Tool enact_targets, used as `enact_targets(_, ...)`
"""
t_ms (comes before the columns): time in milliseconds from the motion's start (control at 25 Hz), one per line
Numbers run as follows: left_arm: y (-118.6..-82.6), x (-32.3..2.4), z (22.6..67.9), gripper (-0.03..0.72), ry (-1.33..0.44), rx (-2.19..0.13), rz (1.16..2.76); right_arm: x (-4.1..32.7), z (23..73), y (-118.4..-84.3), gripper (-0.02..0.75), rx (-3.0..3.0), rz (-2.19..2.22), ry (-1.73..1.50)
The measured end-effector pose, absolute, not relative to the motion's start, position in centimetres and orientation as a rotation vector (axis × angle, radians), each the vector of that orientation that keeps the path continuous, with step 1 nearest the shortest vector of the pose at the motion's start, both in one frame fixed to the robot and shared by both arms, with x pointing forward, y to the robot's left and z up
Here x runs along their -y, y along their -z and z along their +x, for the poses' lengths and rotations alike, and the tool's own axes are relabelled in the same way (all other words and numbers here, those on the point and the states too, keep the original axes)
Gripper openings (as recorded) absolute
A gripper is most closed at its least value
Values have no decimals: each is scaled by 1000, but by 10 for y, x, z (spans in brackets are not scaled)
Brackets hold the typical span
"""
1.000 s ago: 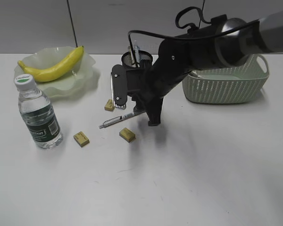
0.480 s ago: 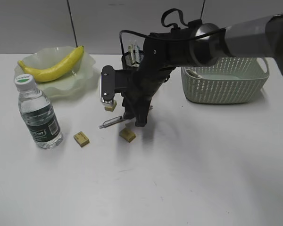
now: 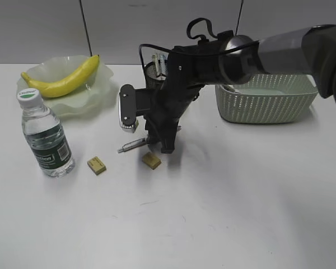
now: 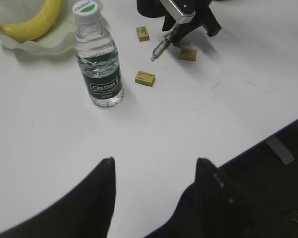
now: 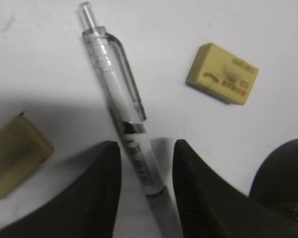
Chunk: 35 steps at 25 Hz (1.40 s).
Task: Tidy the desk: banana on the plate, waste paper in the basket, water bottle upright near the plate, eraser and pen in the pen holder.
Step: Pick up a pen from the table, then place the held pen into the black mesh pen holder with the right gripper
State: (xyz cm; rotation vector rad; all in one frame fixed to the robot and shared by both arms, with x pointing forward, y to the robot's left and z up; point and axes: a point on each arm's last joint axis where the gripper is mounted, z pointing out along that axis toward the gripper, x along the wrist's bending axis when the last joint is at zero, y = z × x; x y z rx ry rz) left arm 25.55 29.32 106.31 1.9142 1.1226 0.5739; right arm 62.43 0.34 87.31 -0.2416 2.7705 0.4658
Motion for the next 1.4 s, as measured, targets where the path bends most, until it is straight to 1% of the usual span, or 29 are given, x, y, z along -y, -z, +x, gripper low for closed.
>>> enact_targets(160,-1063,-293,255,384,-574,-1123,1914,-9,632,-870,300,-2744,-239,-481)
enact_targets(240,-1063,-293,255,384,-574,-1123,1914,-10,634,-869,282,-2737,-237,-486)
enact_targets(320,-1063,-293,255,384,-574,-1123,1914,-10,633,-869,239,-2753,-240,-480)
enact_targets(440,-1063,-293,255,384,-574,-1123,1914,-9,631,-868,113,-2793,-247,-464)
enact_targets(480,-1063,-293,255,384,-574,-1123,1914,-9,631,-869,99,-2799,-246,-463)
enact_targets(760,-1063,-293,255,384,-574,-1123,1914,-9,626,-878,100,-2909,-146,-454)
enact_targets(880,-1063,-293,255,384,-574,-1123,1914,-11,622,-902,100,-2919,-99,-525)
enact_targets(1120,-1063,-293,255,384,-574,-1123,1914,-13,614,-980,98,-2798,-27,-746)
enact_targets(1280,-1063,-293,255,384,-574,-1123,1914,-5,613,-1013,98,-2750,106,-866)
enact_targets(1400,-1063,-293,255,384,-574,-1123,1914,8,620,-1033,98,-2713,276,-1033)
